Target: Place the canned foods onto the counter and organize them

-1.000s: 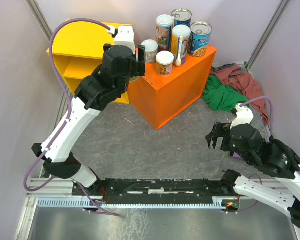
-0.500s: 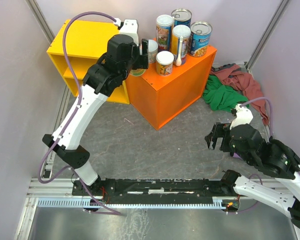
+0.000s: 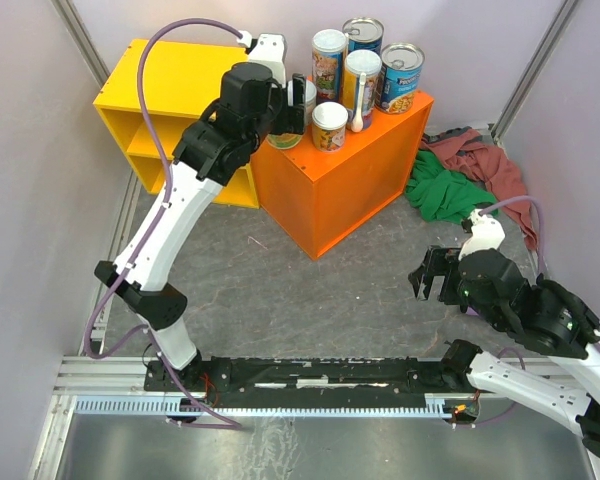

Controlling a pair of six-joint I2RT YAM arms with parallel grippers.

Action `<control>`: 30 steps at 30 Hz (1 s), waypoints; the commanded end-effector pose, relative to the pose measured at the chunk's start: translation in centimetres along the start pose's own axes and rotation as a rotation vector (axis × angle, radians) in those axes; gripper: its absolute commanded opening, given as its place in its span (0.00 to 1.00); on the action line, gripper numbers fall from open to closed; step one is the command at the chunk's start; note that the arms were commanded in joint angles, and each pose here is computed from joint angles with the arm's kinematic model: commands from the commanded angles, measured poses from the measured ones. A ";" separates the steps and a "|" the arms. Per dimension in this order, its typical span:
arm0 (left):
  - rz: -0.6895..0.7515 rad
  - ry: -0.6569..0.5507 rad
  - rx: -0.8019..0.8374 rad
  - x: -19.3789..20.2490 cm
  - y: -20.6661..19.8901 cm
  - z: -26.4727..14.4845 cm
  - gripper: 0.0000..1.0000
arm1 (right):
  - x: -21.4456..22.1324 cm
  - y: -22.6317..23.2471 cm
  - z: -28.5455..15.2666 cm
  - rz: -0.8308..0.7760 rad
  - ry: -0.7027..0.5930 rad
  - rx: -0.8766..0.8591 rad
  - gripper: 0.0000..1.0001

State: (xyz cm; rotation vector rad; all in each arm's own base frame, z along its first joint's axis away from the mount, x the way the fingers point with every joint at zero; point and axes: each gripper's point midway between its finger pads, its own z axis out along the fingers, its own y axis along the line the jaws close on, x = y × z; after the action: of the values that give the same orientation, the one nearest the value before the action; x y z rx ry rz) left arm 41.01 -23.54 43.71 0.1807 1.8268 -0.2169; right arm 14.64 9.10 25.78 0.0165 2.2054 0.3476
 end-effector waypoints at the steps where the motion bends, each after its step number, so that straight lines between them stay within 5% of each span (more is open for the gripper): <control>1: -0.066 -0.174 0.063 -5.8 -0.8 -1.5 0.03 | -0.4 0.3 0.0 0.033 -0.022 -0.018 0.97; 15: -0.050 -0.121 0.072 -4.2 -1.2 -0.6 0.06 | 0.1 0.1 0.1 0.041 -0.016 -0.012 0.96; 17: -0.055 -0.111 0.058 -3.8 -0.9 -0.5 0.21 | 0.1 0.1 0.1 0.042 -0.014 -0.012 0.96; 22: -0.074 -0.113 0.023 -3.6 -0.3 -0.8 0.80 | 0.1 0.3 0.3 0.042 -0.009 -0.016 0.96; 26: -0.088 -0.118 0.007 -3.7 0.1 -1.0 0.95 | 0.2 0.3 0.3 0.043 -0.007 -0.016 0.96; 30: -0.096 -0.125 0.011 -3.7 0.1 -1.1 0.99 | 0.2 0.3 0.3 0.043 -0.006 -0.015 0.96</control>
State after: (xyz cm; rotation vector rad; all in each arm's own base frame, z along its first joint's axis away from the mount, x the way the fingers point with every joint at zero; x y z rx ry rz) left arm 41.83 -24.43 43.48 0.1840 1.8205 -0.2346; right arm 14.36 9.11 25.07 0.0358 2.2185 0.3616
